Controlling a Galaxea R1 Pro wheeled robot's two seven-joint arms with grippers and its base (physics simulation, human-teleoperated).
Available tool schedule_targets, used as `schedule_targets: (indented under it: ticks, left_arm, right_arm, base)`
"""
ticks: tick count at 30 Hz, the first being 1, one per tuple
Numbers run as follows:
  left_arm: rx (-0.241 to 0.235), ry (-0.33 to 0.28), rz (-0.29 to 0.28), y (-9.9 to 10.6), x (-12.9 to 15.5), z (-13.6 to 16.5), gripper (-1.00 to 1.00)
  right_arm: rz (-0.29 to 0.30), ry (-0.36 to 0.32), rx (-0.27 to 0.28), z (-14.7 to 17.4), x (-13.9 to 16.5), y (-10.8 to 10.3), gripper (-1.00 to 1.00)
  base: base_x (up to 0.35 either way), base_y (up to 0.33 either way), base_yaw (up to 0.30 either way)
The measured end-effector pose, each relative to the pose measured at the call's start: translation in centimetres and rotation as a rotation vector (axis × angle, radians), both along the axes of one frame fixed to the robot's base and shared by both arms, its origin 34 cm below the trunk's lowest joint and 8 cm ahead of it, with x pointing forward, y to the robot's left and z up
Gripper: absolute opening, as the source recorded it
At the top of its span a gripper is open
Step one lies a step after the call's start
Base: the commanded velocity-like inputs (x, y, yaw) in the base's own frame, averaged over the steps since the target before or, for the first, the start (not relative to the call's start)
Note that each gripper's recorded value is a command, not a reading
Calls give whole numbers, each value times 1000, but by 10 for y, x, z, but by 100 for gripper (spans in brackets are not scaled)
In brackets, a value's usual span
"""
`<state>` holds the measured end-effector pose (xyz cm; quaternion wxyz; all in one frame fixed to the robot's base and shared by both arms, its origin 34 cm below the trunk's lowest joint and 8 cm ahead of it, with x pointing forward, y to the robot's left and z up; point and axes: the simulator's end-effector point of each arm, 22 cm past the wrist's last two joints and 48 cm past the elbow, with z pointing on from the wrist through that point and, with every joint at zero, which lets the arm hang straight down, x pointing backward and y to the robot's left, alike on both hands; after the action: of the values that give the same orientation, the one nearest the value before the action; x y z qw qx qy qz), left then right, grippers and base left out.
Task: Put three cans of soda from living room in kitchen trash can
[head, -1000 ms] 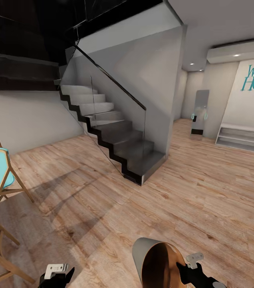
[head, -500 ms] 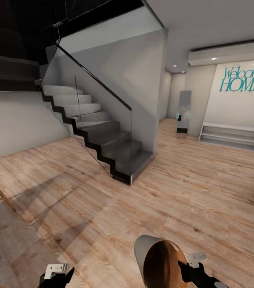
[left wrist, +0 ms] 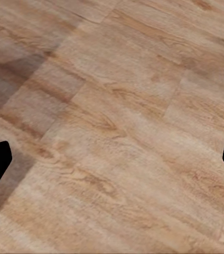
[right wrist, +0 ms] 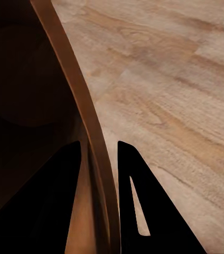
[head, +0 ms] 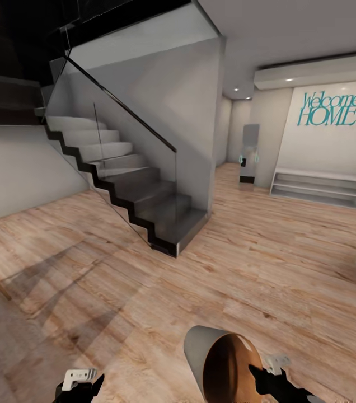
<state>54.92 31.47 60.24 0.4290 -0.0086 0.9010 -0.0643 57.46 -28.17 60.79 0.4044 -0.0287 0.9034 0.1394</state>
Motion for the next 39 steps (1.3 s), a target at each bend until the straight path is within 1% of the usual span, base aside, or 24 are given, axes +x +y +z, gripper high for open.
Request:
schedule_targets:
  ticks: [6,23,39]
  left_arm:
    - [0,6,0,0,-1,-3,100]
    - [0,12,0,0,-3,-5,100]
    - [0,12,0,0,-3,-5,100]
  right_arm:
    - [5,5,9,-2,-2,1,-100]
    - [4,10,10,-4,-3,1,-100]
    - [-2,10,12,-4,-3,0,-100]
  base:
    - [0,0,-192]
    - [1,0,-228]
    - [82,16,-237]
